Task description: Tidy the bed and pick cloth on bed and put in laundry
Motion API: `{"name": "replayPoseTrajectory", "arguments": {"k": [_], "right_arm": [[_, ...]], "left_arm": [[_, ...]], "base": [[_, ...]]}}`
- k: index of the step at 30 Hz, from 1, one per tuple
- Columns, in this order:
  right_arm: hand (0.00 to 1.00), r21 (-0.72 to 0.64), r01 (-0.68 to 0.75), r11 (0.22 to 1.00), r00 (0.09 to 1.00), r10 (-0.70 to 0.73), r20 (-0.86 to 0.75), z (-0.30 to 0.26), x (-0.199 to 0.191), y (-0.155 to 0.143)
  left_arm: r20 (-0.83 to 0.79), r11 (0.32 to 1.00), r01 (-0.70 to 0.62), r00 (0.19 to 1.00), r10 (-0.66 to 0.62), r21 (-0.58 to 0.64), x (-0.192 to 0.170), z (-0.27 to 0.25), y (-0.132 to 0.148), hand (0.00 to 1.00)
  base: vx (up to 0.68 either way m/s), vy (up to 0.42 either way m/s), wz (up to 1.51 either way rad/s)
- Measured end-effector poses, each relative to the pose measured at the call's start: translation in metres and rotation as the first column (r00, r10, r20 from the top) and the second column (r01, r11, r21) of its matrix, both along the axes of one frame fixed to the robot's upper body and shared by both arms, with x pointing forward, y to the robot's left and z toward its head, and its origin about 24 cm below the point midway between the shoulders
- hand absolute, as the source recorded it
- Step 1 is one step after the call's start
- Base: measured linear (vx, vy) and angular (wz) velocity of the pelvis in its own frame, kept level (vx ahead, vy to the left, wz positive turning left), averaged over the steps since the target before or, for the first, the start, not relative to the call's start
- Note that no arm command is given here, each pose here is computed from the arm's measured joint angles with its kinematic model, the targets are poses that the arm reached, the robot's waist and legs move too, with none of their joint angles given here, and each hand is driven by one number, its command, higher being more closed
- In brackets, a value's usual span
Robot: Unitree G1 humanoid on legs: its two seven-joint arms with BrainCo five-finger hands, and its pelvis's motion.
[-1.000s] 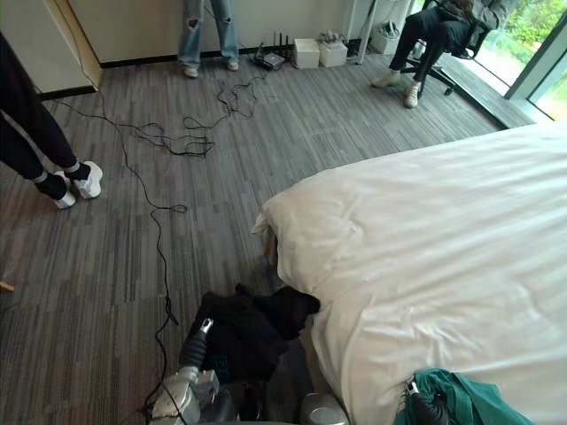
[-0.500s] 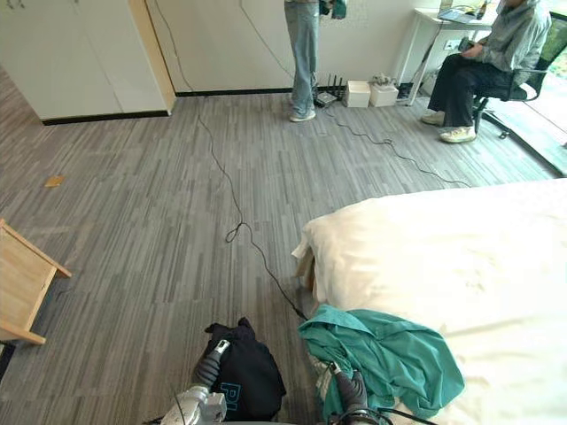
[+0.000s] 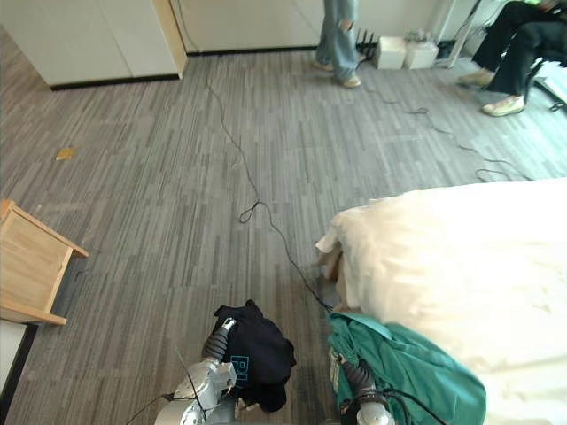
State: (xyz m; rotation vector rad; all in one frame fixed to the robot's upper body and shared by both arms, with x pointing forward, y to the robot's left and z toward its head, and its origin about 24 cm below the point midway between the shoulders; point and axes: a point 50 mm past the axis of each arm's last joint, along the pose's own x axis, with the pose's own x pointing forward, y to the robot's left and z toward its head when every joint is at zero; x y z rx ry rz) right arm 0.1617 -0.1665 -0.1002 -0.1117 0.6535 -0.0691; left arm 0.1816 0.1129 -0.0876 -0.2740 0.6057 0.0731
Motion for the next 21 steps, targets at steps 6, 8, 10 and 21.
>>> {"name": "replayPoseTrajectory", "arguments": {"k": [6, 8, 10, 21], "right_arm": [[1.0, -0.002, -0.024, 1.0, 0.999, 0.024, 0.037, 0.005, 0.008, 0.007], [1.0, -0.017, -0.027, 0.999, 0.999, 0.027, 0.023, 0.003, 0.003, 0.004], [1.0, -0.022, -0.025, 0.999, 0.999, 0.026, 0.025, 0.004, 0.001, 0.003], [1.0, -0.041, -0.069, 0.997, 0.991, 0.073, 0.115, 0.021, 0.021, 0.0]], "left_arm": [[-0.025, 1.0, 0.0, 1.0, 0.0, 0.014, -0.006, -0.004, 0.003, 1.0], [-0.031, 1.0, -0.004, 1.0, 0.005, 0.026, -0.006, -0.004, 0.006, 1.0], [-0.041, 0.999, -0.007, 0.999, 0.008, 0.038, -0.009, -0.006, 0.008, 1.0], [-0.083, 0.998, -0.017, 0.996, 0.022, 0.058, -0.014, -0.015, 0.01, 1.0]], "base": [[0.53, 0.17, 0.3], [0.5, -0.012, 0.79], [0.44, -0.115, 1.06], [0.51, -0.452, 1.01]]}}
